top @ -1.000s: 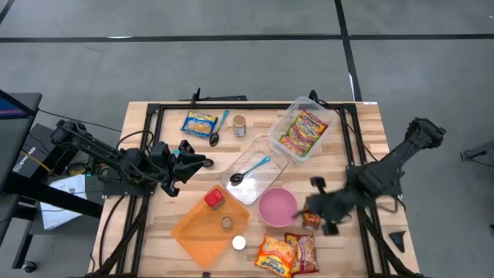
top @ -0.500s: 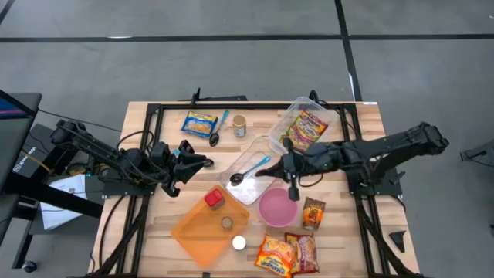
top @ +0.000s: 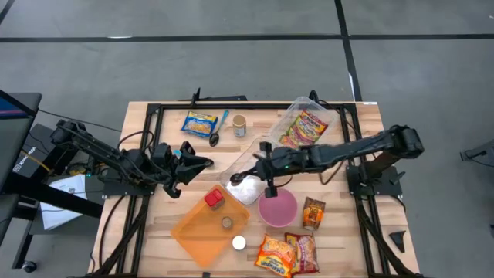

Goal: Pick & Place Food Item
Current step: Put the blue spoon into the transparent bin

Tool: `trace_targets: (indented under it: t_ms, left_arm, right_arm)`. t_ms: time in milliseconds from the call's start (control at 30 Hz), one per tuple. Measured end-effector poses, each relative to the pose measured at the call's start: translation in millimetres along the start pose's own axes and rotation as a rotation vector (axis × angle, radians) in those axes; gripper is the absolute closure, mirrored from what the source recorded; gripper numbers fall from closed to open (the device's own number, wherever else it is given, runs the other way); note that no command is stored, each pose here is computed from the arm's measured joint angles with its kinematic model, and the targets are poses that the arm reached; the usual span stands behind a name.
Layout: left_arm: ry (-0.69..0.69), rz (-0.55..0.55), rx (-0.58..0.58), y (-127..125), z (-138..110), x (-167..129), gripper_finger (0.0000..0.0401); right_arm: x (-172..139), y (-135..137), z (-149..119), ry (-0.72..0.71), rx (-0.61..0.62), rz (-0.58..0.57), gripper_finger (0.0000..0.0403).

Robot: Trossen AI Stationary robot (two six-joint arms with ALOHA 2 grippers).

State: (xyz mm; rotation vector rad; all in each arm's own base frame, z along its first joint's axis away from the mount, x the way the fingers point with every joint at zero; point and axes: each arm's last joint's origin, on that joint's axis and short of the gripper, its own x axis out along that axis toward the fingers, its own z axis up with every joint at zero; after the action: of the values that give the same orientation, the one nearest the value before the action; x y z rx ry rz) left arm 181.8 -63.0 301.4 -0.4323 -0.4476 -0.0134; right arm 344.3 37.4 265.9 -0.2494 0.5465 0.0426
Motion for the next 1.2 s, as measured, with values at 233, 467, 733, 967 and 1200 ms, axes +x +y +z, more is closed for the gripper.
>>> trace_targets:
  t_ms: [233, 467, 733, 967, 1200]
  left_arm:
    - [0.001, 0.000, -0.010, 0.0, -0.1, 0.0, 0.0289]
    - [0.001, 0.002, -0.029, 0.0, -0.1, 0.0, 0.0289]
    - [-0.002, 0.012, -0.033, 0.3, 0.0, 0.0, 0.0289]
    - [-0.005, 0.024, -0.033, 0.7, 0.0, 0.0, 0.0289]
    - [-0.005, 0.024, -0.031, 0.7, 0.0, 0.0, 0.0289]
  right_arm:
    - [27.5, 0.4, -24.0, 0.141, -0.056, 0.012, 0.0403]
    - [46.2, -6.0, -42.6, 0.241, -0.083, -0.044, 0.0403]
    - [53.7, -17.2, -54.6, 0.300, -0.065, -0.057, 0.0403]
    - [53.1, -17.6, -54.0, 0.297, -0.064, -0.052, 0.0398]
    - [52.9, -16.5, -54.5, 0.298, -0.065, -0.024, 0.0399]
